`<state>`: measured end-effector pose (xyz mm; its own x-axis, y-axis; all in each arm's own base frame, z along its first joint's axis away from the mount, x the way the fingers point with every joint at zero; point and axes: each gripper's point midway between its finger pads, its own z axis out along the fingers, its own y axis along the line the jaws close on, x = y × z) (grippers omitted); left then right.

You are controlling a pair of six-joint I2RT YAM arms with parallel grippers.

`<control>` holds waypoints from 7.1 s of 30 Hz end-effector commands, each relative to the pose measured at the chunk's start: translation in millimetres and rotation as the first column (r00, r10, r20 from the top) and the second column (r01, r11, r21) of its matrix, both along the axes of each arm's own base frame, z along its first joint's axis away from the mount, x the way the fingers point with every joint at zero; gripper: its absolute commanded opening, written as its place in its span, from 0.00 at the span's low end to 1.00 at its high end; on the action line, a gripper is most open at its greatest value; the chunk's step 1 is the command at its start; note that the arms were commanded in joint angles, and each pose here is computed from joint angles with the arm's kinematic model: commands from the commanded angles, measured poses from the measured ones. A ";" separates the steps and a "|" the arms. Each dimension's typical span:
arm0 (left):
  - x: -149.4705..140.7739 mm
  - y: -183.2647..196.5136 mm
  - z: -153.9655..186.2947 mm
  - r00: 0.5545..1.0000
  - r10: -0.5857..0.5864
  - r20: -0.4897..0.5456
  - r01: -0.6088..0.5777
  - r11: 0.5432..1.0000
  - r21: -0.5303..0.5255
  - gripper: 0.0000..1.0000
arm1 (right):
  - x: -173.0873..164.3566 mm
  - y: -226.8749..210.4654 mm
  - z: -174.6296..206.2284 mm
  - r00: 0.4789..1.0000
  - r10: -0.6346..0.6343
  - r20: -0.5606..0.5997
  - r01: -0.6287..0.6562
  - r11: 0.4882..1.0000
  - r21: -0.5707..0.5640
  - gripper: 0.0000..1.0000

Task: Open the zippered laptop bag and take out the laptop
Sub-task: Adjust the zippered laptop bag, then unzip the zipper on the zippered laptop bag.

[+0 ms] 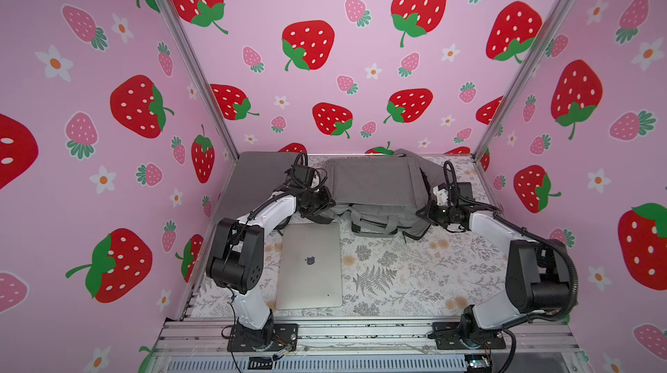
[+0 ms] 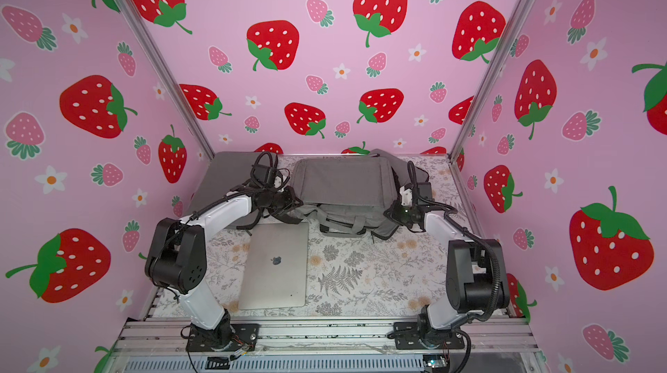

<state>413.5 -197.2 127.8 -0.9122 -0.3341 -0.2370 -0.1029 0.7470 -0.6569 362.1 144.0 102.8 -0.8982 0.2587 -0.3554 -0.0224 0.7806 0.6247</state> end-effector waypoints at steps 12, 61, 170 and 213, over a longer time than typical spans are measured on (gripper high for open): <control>39.7 32.9 31.1 0.984 -0.101 0.146 0.067 0.972 0.225 0.35 | -25.7 56.2 47.1 0.998 0.038 0.049 -0.042 0.997 0.072 0.07; -65.9 -181.2 70.2 0.362 -0.824 0.436 0.410 0.561 0.719 0.92 | -21.9 82.9 73.5 0.993 0.115 0.038 -0.120 0.974 0.193 0.07; -46.0 -201.8 104.7 0.440 -0.747 0.499 0.731 0.620 0.283 0.00 | 22.1 62.7 46.2 0.781 0.333 0.528 -0.433 0.898 0.073 0.27; -30.2 -220.4 84.0 0.459 -0.763 0.455 0.716 0.621 0.318 0.00 | -90.6 117.8 46.7 0.599 0.661 0.453 -0.582 0.747 -0.321 0.00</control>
<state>364.5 -396.9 171.5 -0.6332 0.5119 -0.5805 0.7716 0.4764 -0.4215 303.5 234.8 143.2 -0.5337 -0.3144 -0.7851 -0.7248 0.6483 0.2331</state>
